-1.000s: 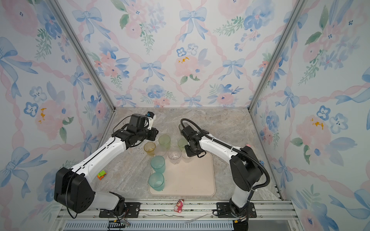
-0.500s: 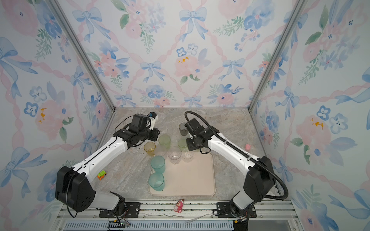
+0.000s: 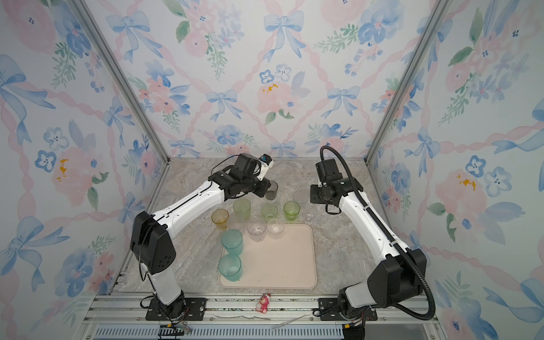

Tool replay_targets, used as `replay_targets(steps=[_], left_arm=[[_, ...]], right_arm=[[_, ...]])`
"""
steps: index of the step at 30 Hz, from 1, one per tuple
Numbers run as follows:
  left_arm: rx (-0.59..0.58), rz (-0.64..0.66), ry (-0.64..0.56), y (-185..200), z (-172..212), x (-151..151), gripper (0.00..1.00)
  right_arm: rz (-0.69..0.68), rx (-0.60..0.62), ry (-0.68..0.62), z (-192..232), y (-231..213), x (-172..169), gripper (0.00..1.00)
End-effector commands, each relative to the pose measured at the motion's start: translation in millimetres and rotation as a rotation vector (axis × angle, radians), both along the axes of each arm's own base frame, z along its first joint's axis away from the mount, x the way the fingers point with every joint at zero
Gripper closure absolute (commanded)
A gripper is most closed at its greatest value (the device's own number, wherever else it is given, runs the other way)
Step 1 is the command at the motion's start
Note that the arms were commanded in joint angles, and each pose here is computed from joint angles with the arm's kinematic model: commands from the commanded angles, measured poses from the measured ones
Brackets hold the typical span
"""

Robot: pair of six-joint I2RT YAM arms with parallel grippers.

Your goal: Place the glasses into the tray

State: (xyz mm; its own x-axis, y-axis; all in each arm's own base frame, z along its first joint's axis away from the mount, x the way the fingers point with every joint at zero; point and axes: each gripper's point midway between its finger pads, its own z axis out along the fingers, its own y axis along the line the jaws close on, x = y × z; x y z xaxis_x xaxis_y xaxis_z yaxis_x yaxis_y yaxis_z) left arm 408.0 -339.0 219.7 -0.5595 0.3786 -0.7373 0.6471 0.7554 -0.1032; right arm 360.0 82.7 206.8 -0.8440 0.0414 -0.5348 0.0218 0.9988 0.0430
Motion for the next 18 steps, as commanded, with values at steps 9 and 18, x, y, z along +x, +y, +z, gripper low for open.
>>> replay_targets(steps=[9,18], left_arm=[[0.06,-0.132,0.09,-65,-49,15,0.79],[0.057,-0.184,0.152,-91,-81,20,0.75]], right_arm=[[-0.036,0.042,0.049,-30,-21,5,0.56],[-0.063,0.08,0.069,-43,-35,7,0.56]])
